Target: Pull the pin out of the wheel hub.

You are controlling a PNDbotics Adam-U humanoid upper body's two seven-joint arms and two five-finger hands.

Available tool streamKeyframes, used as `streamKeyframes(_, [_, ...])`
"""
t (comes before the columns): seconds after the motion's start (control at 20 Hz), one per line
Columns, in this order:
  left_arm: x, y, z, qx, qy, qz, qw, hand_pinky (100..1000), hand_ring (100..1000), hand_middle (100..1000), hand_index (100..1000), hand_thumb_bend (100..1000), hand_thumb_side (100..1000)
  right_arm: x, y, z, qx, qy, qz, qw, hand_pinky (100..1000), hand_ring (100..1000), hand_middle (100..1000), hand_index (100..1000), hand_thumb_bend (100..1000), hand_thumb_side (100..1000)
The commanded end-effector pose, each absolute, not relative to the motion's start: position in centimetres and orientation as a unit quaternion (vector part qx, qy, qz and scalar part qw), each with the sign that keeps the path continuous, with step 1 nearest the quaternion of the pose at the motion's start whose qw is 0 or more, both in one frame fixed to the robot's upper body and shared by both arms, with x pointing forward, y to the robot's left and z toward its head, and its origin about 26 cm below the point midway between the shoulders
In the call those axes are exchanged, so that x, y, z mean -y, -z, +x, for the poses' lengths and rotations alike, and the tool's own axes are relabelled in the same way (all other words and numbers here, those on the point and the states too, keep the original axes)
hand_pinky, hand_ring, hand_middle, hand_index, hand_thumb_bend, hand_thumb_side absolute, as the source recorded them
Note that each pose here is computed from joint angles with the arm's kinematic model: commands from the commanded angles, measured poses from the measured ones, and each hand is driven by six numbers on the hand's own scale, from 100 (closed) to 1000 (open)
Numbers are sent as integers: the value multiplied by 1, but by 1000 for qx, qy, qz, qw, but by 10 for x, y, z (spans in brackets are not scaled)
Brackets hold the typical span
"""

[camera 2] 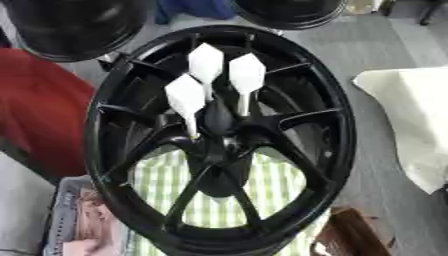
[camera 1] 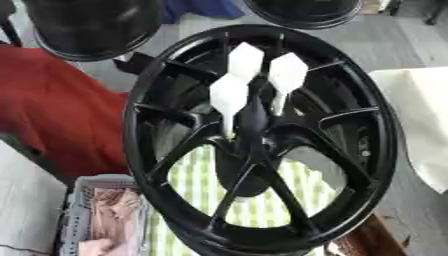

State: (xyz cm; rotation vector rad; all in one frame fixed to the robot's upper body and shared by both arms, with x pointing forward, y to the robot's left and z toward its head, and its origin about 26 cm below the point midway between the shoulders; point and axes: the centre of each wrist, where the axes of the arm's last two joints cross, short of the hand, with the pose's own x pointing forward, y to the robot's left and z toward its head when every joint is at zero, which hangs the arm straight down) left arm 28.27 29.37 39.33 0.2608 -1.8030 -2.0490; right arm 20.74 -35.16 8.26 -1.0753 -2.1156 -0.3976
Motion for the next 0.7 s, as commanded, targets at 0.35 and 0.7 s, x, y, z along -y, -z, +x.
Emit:
streamKeyframes(0.35, [-239, -390, 280, 611, 775, 84, 135, 785, 518, 733, 853, 100, 486, 352, -88, 210, 829, 152, -406, 354, 428, 632, 565, 570, 342, 249])
streamKeyframes(0.7, [-212, -390, 288, 611, 779, 75, 122, 838, 655, 731, 853, 100, 492, 350, -89, 211, 830, 157, -397, 358, 427, 631, 564, 569, 338, 252])
